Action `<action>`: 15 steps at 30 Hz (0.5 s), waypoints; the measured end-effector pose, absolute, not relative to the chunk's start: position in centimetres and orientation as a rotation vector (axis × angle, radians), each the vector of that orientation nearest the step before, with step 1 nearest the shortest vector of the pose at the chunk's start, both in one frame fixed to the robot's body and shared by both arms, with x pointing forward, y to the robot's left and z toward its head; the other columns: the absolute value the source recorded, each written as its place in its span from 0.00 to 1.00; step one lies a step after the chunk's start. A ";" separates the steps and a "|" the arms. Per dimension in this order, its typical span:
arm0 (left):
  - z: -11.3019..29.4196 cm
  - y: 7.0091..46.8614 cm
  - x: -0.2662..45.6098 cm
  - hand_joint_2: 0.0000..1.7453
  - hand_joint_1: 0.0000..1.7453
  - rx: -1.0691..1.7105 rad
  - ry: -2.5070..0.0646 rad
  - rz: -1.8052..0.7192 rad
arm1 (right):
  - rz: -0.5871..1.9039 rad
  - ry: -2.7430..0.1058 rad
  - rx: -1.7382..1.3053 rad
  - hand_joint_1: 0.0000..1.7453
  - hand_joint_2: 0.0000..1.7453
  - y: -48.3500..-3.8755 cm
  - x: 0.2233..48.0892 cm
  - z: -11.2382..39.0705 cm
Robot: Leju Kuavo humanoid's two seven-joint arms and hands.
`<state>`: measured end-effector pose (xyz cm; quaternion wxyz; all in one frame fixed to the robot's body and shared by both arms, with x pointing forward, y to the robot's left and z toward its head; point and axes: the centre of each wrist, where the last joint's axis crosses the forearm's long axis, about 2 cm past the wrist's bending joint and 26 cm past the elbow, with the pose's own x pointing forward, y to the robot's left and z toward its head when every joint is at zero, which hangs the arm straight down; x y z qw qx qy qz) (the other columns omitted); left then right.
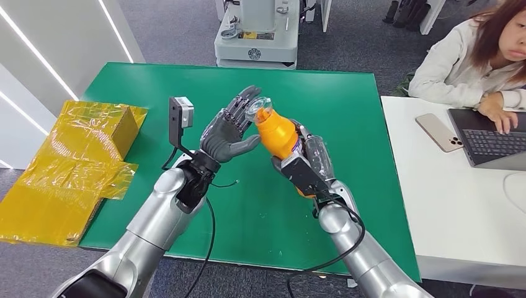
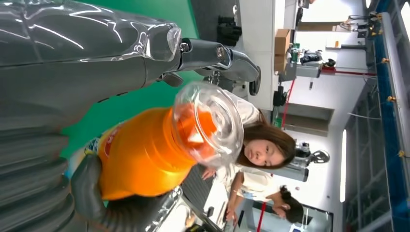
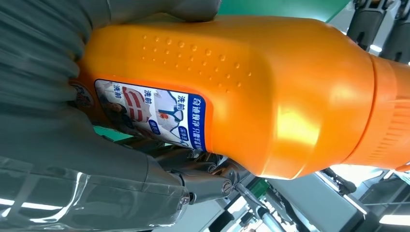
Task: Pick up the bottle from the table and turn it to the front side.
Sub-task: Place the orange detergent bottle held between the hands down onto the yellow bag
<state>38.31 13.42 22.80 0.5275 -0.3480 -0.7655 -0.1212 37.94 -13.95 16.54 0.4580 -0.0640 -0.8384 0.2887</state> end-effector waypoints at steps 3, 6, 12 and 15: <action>23.0 13.2 38.2 1.00 0.00 -0.840 -1.832 -0.287 | 0.706 -2.075 -0.162 1.00 1.00 -13.8 38.0 16.7; 23.0 13.0 38.2 1.00 0.00 -0.836 -1.832 -0.279 | 0.703 -2.092 -0.171 1.00 1.00 -13.5 38.0 16.8; 23.0 12.6 38.1 1.00 0.00 -0.842 -1.842 -0.276 | 0.717 -2.113 -0.186 1.00 1.00 -13.3 37.9 16.9; 23.0 12.4 38.1 1.00 0.00 -0.849 -1.849 -0.283 | 0.734 -2.135 -0.181 1.00 1.00 -13.3 37.9 16.9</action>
